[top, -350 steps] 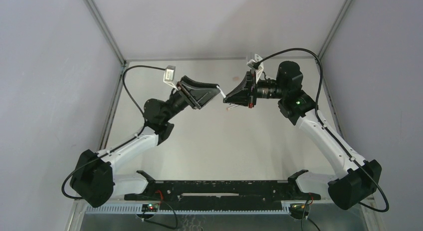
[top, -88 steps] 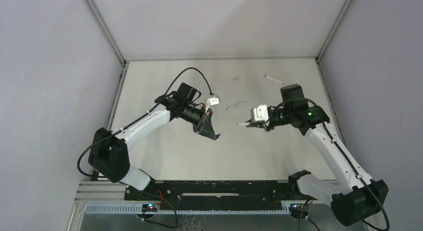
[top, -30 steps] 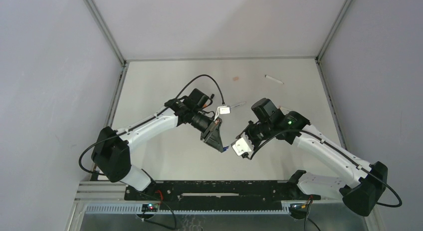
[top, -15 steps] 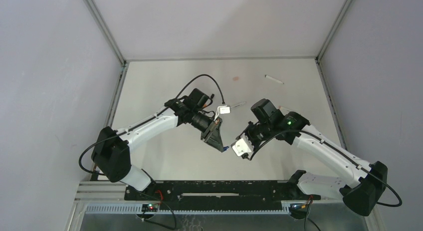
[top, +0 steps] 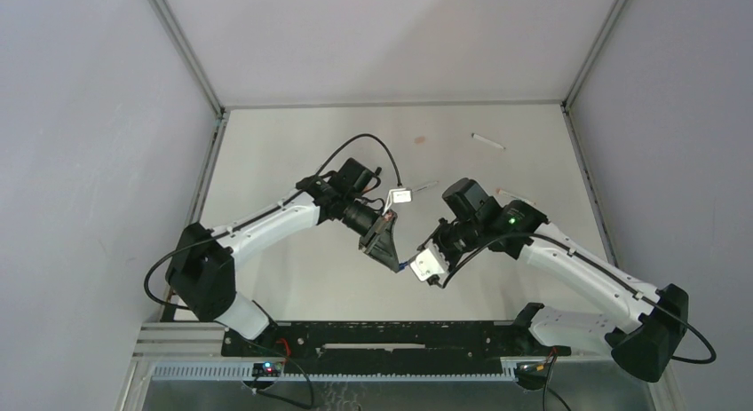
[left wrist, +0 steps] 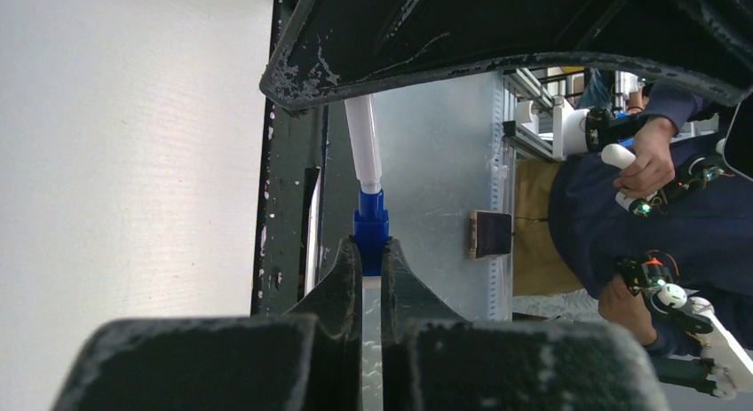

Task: Insert the pens into the pen caps
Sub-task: Insert the pen cap onto the pen.

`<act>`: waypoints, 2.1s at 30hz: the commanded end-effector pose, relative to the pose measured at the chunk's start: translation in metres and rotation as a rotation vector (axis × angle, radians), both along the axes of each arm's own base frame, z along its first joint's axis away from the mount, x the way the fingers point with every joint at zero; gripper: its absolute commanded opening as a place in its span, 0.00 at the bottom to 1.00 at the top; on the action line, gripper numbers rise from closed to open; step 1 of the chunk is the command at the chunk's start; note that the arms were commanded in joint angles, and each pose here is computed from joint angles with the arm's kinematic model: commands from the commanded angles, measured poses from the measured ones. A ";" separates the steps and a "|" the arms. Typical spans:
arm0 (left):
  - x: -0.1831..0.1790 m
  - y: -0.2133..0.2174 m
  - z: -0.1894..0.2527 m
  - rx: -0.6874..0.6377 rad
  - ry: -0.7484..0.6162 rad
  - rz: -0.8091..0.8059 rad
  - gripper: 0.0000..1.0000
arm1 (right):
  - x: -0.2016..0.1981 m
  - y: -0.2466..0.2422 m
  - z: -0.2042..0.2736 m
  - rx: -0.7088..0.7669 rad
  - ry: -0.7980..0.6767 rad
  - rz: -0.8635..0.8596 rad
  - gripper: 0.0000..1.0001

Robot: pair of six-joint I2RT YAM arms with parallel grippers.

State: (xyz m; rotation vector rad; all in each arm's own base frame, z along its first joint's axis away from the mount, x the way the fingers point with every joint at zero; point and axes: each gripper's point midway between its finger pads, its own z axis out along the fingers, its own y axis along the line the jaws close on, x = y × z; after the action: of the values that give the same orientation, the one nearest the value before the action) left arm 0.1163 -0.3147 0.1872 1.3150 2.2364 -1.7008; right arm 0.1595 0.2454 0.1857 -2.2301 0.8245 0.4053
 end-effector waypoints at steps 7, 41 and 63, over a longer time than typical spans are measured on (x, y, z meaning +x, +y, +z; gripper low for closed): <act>0.011 -0.013 0.014 -0.031 -0.009 0.018 0.00 | -0.017 0.016 0.006 0.061 0.084 0.025 0.00; 0.044 -0.016 0.029 -0.024 -0.040 0.158 0.52 | -0.020 0.013 0.015 0.222 0.328 -0.078 0.00; 0.110 0.027 0.180 -0.403 -0.593 0.595 0.77 | -0.011 -0.003 0.046 0.398 0.558 -0.234 0.00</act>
State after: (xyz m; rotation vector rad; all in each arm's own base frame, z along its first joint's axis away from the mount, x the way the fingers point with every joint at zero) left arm 0.2036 -0.3010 0.2926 0.9229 1.9712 -1.3879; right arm 0.1487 0.2427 0.2101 -1.7860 1.1116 0.8915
